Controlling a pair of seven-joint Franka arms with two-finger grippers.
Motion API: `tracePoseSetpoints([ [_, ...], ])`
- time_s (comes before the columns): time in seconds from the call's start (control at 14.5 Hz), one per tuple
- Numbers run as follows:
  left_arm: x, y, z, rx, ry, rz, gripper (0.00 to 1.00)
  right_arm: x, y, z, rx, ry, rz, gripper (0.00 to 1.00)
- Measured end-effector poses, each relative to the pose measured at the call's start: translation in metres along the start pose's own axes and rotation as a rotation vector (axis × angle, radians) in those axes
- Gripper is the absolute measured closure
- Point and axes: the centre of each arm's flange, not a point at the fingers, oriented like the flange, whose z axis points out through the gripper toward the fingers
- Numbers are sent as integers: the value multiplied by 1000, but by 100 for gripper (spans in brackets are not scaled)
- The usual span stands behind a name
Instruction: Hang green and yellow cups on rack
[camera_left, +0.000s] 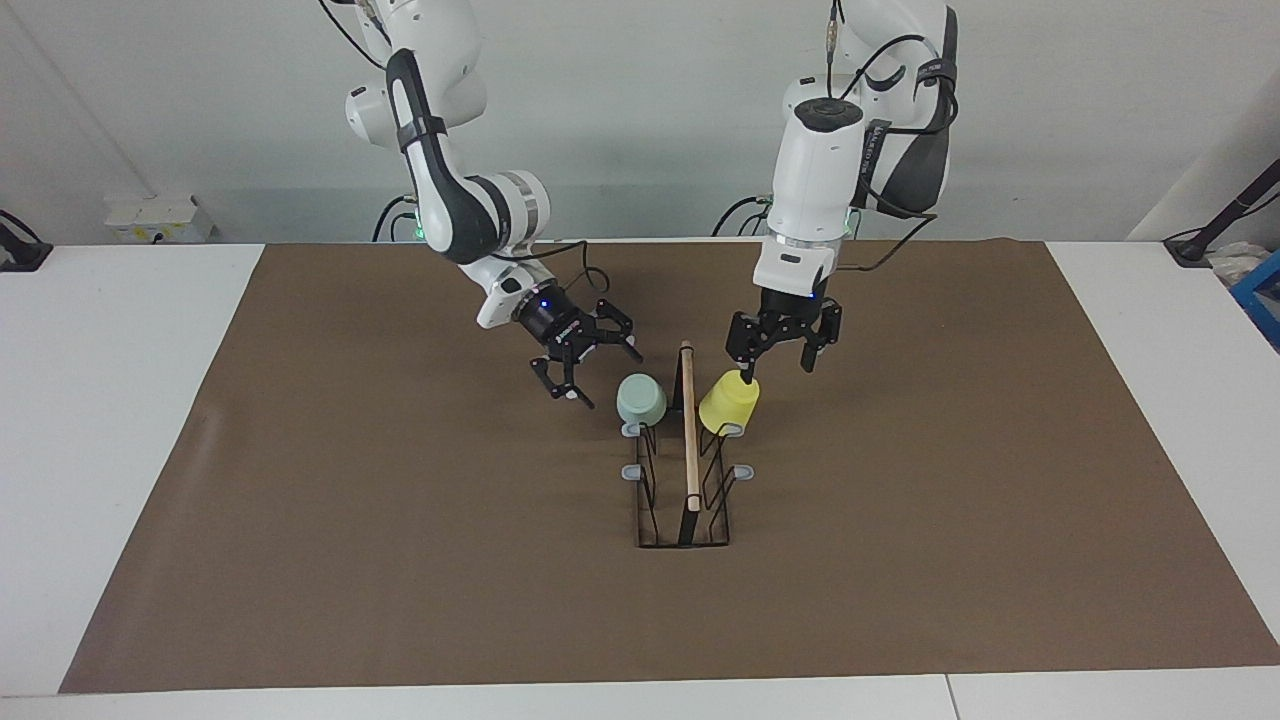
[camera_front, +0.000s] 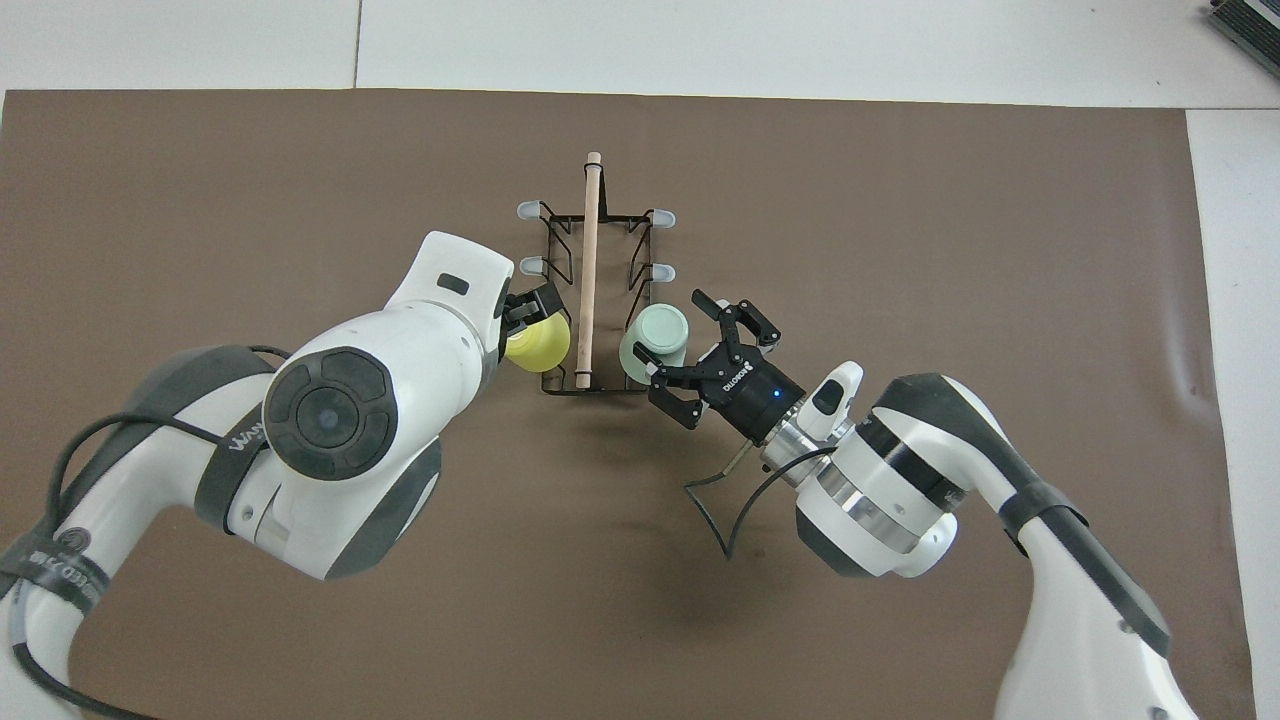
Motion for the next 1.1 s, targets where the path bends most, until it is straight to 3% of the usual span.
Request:
tracePoseSetpoints([
  [0.34,45,-47,-27,45,-57,127,0,40,-11,-13,-24,-42,-26,0],
  [0.69,87,-104,-62,1,-121,203,0,103,23,-21,-5,-99,-264,0],
  [0.9,101,-132,-72,-14,-141,248,0,117,47,-28,2,-149,-405,0],
  [1.1,108,-155,-75,-16,-161,315,0,128,70,-33,61,-178,-525,0],
])
